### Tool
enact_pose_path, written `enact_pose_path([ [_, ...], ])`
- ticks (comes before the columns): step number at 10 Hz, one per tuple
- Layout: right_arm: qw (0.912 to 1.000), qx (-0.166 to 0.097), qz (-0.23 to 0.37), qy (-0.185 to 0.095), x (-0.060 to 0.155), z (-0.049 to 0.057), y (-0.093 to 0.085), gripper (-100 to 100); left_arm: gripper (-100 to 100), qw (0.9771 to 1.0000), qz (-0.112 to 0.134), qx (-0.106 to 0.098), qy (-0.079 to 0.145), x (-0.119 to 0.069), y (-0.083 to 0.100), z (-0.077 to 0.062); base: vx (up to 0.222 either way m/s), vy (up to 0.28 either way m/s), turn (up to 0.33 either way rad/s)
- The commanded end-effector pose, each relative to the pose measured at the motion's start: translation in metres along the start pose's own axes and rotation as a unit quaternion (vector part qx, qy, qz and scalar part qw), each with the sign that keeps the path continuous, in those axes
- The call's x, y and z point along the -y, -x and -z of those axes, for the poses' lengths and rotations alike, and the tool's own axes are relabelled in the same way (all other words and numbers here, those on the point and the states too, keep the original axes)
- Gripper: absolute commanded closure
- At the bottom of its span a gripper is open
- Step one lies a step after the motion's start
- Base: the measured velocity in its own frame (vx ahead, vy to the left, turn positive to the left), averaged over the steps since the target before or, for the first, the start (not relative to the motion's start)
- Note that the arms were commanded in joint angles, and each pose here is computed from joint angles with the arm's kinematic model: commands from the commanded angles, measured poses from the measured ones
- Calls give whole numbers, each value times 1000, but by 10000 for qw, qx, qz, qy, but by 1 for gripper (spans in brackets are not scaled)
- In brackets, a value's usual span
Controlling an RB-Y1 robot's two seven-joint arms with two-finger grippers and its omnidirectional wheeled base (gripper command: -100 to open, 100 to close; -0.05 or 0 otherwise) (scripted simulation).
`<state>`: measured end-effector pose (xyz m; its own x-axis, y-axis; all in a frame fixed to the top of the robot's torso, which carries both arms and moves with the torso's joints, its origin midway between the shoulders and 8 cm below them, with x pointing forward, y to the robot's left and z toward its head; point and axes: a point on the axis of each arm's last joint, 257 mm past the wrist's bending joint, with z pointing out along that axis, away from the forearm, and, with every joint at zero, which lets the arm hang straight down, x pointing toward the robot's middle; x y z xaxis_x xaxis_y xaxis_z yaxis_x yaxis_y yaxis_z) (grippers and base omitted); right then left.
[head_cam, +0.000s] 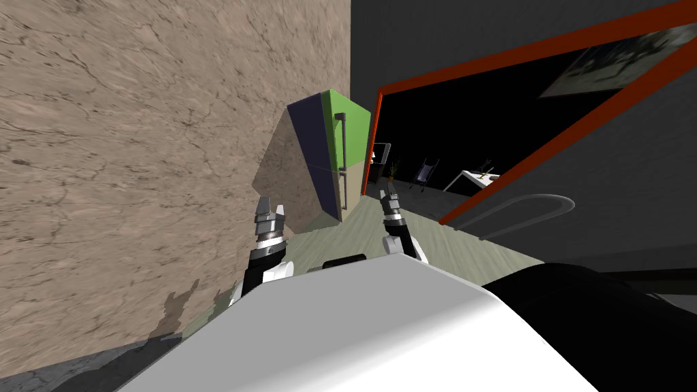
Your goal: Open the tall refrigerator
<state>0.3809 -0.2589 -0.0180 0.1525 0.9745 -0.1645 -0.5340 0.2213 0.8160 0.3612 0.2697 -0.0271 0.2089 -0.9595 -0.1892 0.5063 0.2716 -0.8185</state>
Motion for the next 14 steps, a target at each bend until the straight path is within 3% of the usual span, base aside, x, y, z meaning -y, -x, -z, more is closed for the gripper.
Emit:
enact_pose_path([
  [1, 10000, 0, 0, 0, 0, 0, 0, 0, 0, 10000, 0, 0, 0, 0, 0, 0, 0, 0, 0],
  [9, 10000, 0, 0, 2, 0, 0, 0, 0, 0, 10000, 0, 0, -2, 0, 0, 0, 0, 0, 0],
  [10, 9998, -129, 160, -50, 5, 2, 0, -100, 0, 10000, 0, 0, -2, 0, 0, 0, 10, 26, 38],
  [14, 9934, -586, 920, -341, 36, 12, 7, -100, 0, 10000, 1, 0, 1, 0, 0, 0, 28, 85, 68],
])
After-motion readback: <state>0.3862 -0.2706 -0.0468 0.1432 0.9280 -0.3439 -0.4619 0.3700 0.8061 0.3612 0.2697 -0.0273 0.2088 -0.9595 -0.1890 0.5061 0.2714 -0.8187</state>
